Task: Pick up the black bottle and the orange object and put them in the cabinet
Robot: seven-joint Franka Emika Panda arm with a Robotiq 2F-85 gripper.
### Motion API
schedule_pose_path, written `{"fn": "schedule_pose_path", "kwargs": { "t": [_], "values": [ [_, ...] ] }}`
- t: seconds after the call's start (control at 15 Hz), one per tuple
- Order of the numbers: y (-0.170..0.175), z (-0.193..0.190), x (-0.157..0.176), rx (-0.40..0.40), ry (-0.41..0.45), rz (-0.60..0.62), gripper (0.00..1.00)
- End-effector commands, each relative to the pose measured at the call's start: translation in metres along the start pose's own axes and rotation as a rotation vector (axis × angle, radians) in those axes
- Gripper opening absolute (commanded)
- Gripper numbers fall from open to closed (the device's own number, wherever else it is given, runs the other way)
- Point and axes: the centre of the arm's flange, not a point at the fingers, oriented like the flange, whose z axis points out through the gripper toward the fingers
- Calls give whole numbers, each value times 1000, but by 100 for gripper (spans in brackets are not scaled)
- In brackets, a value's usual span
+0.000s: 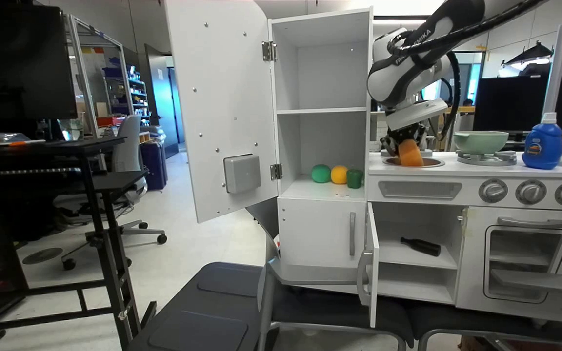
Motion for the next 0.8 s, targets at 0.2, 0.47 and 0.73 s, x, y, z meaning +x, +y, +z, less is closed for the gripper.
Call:
{"fn": "schedule_pose_path", "kwargs": {
  "t": [0.2,0.47,0.73],
  "values": [
    [32,-57,-11,41,39,-27,3],
    [53,-90,-22,67,69,-66,3],
    [69,-117,-40,106,116,-107,3]
  ]
}}
